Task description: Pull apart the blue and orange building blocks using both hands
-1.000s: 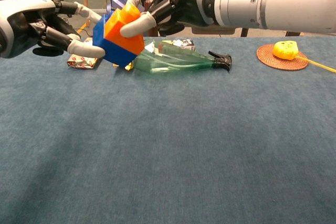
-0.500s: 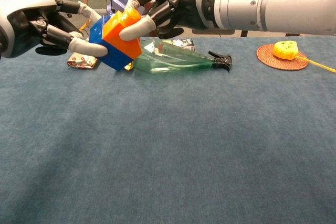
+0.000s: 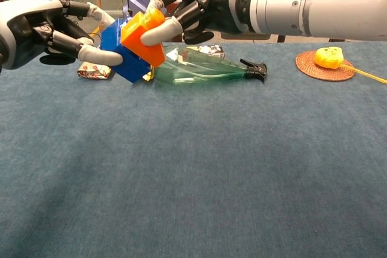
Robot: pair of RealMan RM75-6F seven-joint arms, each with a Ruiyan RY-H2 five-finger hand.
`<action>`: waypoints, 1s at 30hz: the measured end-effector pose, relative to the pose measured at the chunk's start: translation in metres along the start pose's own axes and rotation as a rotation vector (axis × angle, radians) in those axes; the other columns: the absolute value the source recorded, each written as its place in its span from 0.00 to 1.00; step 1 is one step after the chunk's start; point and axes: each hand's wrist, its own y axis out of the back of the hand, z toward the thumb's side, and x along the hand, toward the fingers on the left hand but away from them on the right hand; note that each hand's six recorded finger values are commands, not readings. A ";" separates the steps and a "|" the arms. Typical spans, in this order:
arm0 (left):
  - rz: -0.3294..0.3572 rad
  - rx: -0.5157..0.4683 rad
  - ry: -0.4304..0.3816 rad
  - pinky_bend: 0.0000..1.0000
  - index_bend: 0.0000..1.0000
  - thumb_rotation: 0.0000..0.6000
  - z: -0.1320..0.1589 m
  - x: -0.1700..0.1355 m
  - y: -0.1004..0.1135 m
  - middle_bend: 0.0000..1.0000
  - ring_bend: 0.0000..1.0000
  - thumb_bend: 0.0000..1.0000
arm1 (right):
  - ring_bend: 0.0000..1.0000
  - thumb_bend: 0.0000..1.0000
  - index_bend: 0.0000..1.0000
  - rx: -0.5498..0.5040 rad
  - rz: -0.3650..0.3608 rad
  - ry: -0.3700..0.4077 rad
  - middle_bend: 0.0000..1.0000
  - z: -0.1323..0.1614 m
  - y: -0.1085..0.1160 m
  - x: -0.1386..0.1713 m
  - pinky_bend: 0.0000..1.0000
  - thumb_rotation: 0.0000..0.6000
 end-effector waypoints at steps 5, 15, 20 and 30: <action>0.007 0.001 0.003 1.00 0.74 1.00 -0.003 0.000 0.000 1.00 1.00 0.00 | 1.00 0.27 0.71 -0.004 0.001 0.000 1.00 0.000 0.000 0.001 1.00 1.00; 0.015 0.008 0.016 1.00 0.74 1.00 -0.010 -0.001 0.001 1.00 1.00 0.00 | 1.00 0.27 0.71 -0.012 -0.006 0.005 1.00 0.000 0.004 0.004 1.00 1.00; 0.020 0.016 0.029 1.00 0.74 1.00 -0.015 -0.002 0.002 1.00 1.00 0.00 | 1.00 0.27 0.71 -0.007 -0.021 0.008 1.00 0.000 0.009 0.007 1.00 1.00; 0.005 0.078 0.059 1.00 0.74 1.00 -0.029 -0.006 0.004 1.00 1.00 0.00 | 1.00 0.27 0.71 0.065 -0.084 -0.006 1.00 -0.007 0.032 0.024 1.00 1.00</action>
